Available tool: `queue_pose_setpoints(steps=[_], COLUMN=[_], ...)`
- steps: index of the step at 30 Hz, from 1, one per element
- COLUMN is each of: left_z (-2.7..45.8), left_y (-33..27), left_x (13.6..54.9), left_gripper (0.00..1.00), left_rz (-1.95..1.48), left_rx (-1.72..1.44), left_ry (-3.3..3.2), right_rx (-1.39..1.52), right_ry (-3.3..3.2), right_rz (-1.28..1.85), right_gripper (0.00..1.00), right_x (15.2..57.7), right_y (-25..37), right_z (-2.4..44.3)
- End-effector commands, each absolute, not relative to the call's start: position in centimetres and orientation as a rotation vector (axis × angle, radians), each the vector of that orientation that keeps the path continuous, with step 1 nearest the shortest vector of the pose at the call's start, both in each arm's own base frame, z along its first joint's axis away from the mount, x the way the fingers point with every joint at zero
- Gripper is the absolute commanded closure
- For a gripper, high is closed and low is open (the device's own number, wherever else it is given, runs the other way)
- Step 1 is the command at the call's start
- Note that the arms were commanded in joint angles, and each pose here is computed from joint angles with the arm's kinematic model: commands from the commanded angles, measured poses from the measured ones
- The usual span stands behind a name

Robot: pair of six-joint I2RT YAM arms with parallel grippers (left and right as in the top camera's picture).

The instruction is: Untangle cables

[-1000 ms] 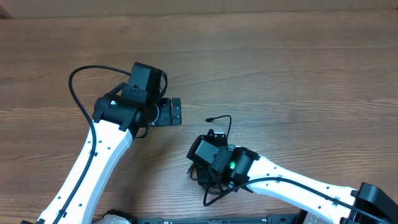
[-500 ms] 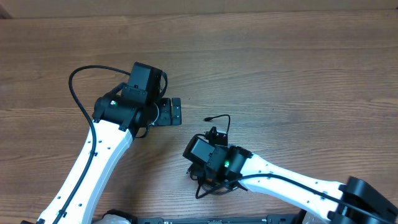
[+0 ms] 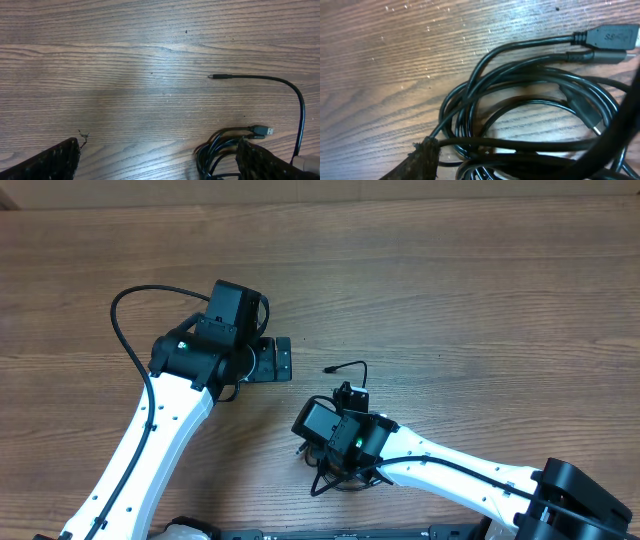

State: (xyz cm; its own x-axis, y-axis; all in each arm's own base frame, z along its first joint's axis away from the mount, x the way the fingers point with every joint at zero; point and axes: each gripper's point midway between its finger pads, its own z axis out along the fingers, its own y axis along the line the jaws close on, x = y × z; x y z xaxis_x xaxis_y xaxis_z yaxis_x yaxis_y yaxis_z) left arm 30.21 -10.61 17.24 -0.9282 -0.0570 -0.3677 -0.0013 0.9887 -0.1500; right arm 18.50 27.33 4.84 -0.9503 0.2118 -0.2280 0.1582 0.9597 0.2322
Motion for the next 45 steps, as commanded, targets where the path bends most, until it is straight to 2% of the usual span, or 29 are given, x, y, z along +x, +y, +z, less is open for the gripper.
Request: queue_pose_setpoints(steps=[1, 22, 26, 30, 32, 34, 35, 36, 37, 45], left_z=[17.9, 17.9, 17.9, 17.9, 17.9, 17.9, 17.9, 17.9, 17.9, 17.9], left_y=[-10.5, -10.5, -10.5, -10.5, -10.5, -10.5, -10.5, -10.5, -10.5, -10.5], left_x=[30.7, 30.7, 30.7, 30.7, 30.7, 30.7, 30.7, 30.7, 30.7, 30.7], left_gripper=[0.0, 0.01, 0.0, 0.0, 0.0, 0.0, 0.0, 0.0, 0.01, 0.0], left_rz=[-0.197, -0.197, -0.197, -0.197, -0.197, -0.197, -0.197, -0.197, -0.197, -0.197], left_rx=[-0.056, -0.056, -0.056, -0.056, -0.057, -0.056, -0.056, -0.056, -0.057, -0.056], left_ry=[2.729, 2.729, 2.729, 2.729, 2.729, 2.729, 2.729, 2.729, 2.729, 2.728], right_rx=[0.285, 0.302, 0.301, 0.299, 0.297, 0.296, 0.295, 0.294, 0.293, 0.284], right_ry=[2.817, 2.75, 2.753, 2.76, 2.768, 2.774, 2.782, 2.787, 2.795, 2.823], right_rz=[0.331, 0.278, 0.265, 0.248, 0.235, 0.224, 0.225, 0.23, 0.239, 0.297], right_gripper=[0.47, 0.47, 0.57, 0.59, 0.64, 0.72, 0.86, 0.94, 0.96, 0.96], right_x=[19.2, 20.1, 19.9, 19.9, 19.8, 19.7, 19.6, 19.5, 19.4, 18.8], right_y=[27.9, 26.7, 26.3, 26.3, 26.2, 26.2, 26.2, 26.3, 26.4, 26.8], right_z=[5.4, 4.4, 3.7, 3.2, 2.8, 2.5, 2.4, 2.4, 2.3, 3.3])
